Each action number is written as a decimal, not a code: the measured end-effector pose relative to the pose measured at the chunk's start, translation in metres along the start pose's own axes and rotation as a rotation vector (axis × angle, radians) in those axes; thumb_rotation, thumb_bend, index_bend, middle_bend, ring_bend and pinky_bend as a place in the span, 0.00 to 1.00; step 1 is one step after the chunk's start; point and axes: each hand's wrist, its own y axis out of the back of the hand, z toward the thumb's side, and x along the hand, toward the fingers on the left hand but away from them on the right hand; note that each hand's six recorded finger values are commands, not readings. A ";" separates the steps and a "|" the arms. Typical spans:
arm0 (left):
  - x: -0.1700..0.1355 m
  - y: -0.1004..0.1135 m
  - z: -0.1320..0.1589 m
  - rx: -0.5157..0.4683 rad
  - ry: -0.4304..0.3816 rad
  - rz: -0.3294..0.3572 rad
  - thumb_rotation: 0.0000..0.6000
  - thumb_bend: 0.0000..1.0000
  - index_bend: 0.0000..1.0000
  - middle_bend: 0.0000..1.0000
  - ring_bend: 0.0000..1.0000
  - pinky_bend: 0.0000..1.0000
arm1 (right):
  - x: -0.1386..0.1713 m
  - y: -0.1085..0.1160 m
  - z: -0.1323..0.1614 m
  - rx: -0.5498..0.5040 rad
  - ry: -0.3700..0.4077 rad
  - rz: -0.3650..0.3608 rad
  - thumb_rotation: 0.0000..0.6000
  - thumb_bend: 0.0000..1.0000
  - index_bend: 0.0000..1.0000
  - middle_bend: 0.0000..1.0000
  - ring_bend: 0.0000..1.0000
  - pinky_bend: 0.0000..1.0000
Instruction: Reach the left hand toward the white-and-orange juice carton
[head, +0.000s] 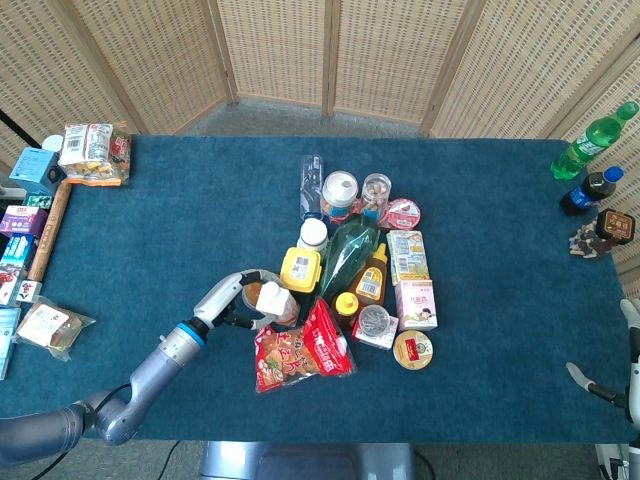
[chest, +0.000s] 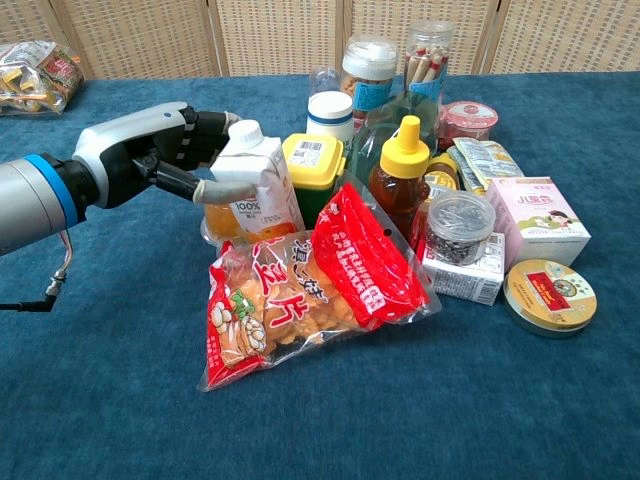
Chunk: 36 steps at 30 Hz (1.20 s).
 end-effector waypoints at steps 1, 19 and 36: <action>0.000 0.002 0.001 -0.003 -0.004 0.007 1.00 0.46 0.65 0.55 0.65 0.54 | 0.000 0.000 0.001 -0.001 0.001 0.000 0.88 0.00 0.00 0.00 0.00 0.00; -0.037 0.072 0.040 -0.108 -0.114 0.139 1.00 0.44 0.65 0.54 0.65 0.54 | -0.003 -0.008 0.003 -0.008 0.007 0.015 0.88 0.00 0.00 0.00 0.00 0.00; -0.088 0.131 0.089 -0.223 -0.298 0.264 1.00 0.43 0.65 0.54 0.65 0.53 | -0.005 -0.020 0.011 -0.025 0.024 0.036 0.88 0.00 0.00 0.00 0.00 0.00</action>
